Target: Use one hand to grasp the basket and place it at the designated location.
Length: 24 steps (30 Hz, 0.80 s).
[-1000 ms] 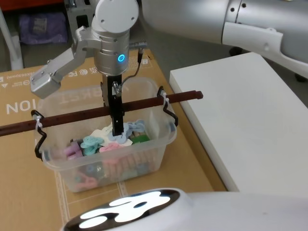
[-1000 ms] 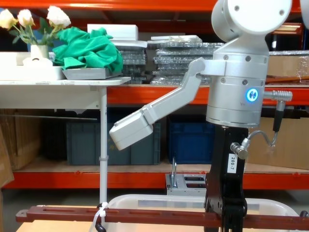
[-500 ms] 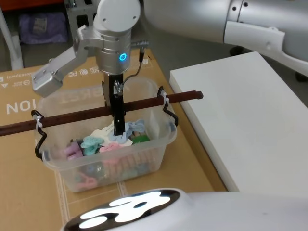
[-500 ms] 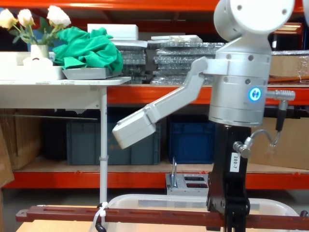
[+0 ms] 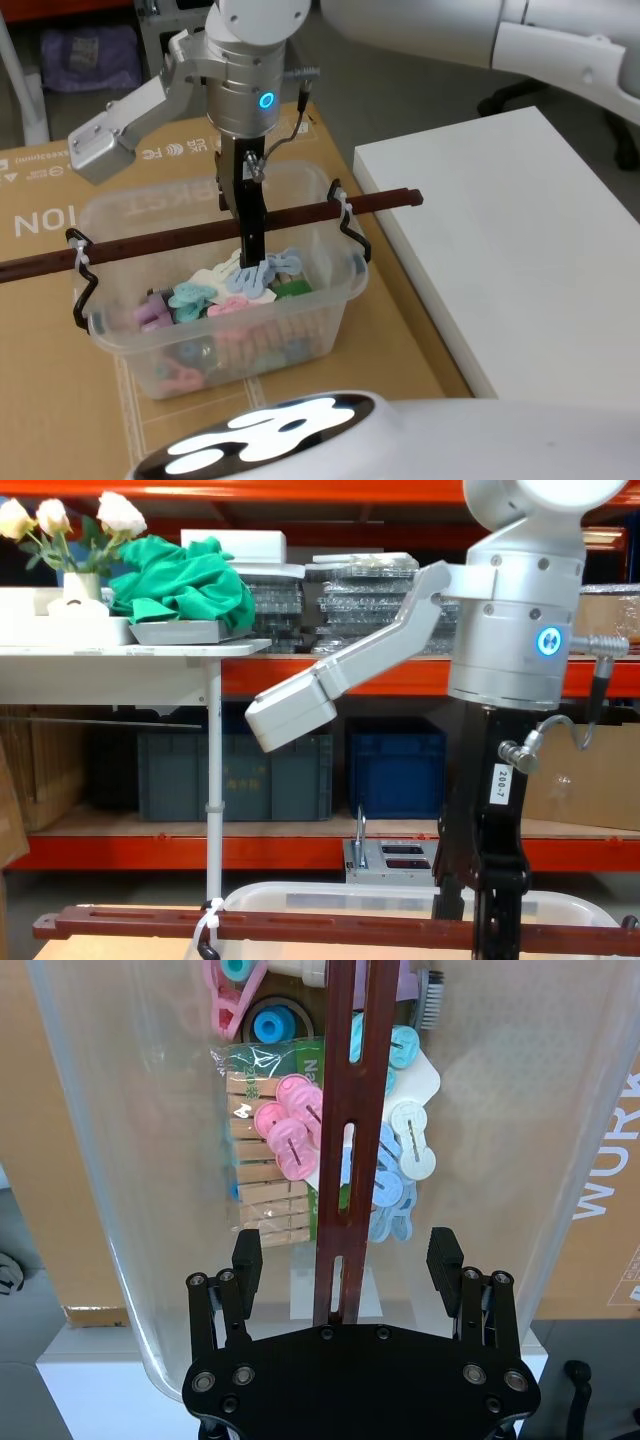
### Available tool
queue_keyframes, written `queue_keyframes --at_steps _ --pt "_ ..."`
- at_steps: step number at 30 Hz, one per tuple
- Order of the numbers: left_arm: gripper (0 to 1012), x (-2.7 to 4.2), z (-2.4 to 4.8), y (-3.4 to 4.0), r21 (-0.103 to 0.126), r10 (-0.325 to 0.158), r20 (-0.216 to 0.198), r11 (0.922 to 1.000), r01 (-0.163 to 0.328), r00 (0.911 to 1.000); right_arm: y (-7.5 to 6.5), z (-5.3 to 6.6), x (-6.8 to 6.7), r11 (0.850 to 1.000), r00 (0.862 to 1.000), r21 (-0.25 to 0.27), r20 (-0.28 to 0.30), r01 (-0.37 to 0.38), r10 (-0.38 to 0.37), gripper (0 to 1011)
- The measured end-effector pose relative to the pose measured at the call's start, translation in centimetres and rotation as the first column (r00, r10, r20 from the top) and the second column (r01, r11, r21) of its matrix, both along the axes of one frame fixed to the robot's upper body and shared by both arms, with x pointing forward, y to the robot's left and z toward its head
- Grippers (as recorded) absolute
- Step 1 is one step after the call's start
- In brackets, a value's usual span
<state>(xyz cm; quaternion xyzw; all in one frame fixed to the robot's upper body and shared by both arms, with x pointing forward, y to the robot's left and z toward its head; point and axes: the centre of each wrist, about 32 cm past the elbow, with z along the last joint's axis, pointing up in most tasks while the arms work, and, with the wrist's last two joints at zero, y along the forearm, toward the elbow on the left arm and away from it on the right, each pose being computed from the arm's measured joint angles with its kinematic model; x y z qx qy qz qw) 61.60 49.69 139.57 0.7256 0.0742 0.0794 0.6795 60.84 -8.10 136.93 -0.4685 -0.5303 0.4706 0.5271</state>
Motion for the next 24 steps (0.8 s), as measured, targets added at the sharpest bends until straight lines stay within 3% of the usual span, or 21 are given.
queue_keyframes --at_steps 6,12,24 --pt "0 0.00 0.00 0.00 0.000 0.000 0.000 1.0000 0.000 1.0000 -0.3 0.1 0.0 1.000 1.000 -0.009 -0.011 -0.003 0.003 1001" --pt "0 0.00 0.00 0.00 0.000 0.000 0.000 1.0000 0.000 1.0000 -0.7 0.5 0.3 1.000 0.998 0.020 -0.067 -0.011 0.012 1001" --pt "0 0.00 0.00 -0.01 0.000 0.000 0.000 1.0000 0.000 1.0000 -1.2 2.3 -0.6 0.999 1.000 0.051 -0.018 -0.016 0.017 1000"
